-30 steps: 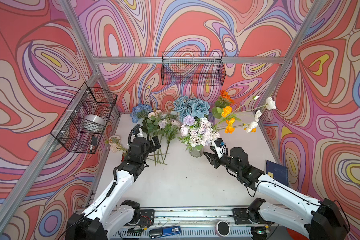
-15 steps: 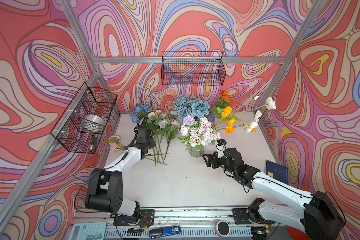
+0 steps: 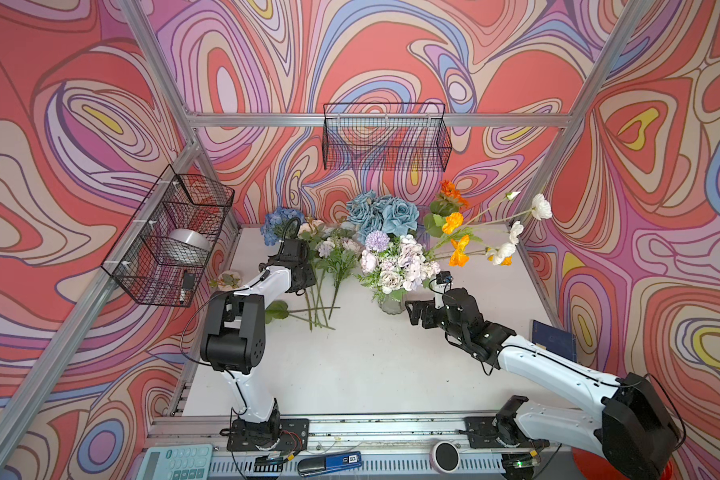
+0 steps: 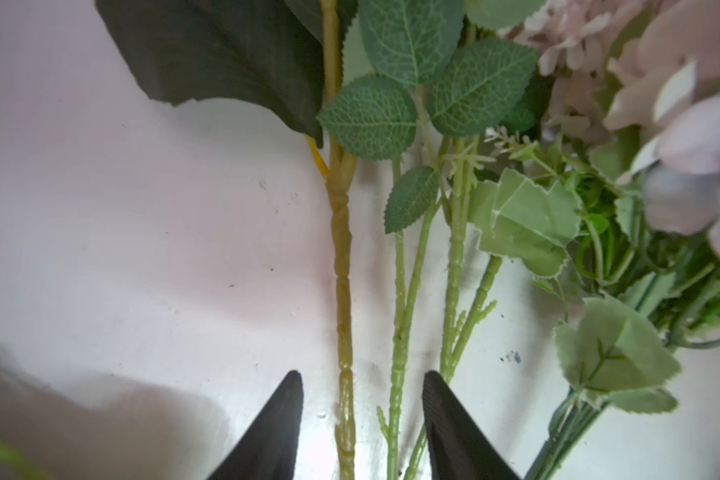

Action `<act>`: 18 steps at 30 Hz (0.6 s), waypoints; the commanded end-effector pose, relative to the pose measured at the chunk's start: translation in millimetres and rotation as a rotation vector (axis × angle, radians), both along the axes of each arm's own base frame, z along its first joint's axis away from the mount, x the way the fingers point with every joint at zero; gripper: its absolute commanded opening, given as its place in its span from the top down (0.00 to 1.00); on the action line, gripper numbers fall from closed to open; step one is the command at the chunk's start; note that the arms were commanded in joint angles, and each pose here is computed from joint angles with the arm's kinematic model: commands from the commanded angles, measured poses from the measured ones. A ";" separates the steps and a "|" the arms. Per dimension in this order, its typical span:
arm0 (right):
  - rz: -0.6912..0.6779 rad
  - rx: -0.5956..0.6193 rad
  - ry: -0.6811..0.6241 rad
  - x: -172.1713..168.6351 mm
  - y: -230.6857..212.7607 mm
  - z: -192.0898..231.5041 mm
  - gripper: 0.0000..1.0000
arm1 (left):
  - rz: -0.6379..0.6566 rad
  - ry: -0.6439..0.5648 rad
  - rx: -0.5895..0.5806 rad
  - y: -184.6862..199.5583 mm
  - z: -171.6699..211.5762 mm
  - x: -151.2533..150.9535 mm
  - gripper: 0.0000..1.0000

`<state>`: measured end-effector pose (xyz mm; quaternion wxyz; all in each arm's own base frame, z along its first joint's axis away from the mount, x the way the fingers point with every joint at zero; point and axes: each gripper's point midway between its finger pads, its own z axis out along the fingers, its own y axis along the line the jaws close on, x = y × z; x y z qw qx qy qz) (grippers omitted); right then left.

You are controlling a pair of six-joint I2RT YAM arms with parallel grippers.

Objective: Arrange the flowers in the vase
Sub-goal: 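Lower the left gripper onto the pile stems while right opens and withdraws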

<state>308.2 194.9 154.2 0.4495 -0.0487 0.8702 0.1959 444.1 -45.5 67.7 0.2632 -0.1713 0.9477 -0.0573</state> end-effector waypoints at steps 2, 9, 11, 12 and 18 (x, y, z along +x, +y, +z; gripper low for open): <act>-0.013 -0.015 -0.015 5.0 -0.1 5.4 0.02 | -0.040 0.034 -0.080 -18.9 -4.4 -1.9 0.58; -0.011 -0.024 -0.002 7.2 1.9 2.7 0.02 | -0.067 0.013 0.054 -26.1 5.2 -6.2 0.61; -0.008 -0.024 -0.001 7.7 3.0 2.4 0.02 | -0.058 0.027 0.071 -23.9 0.2 -4.0 0.62; -0.007 -0.024 -0.001 8.3 3.5 2.6 0.02 | -0.061 0.041 0.075 -23.9 -3.9 -2.7 0.63; -0.007 -0.022 -0.001 9.8 4.8 4.8 0.02 | -0.073 0.096 0.068 -29.6 -23.3 8.5 0.71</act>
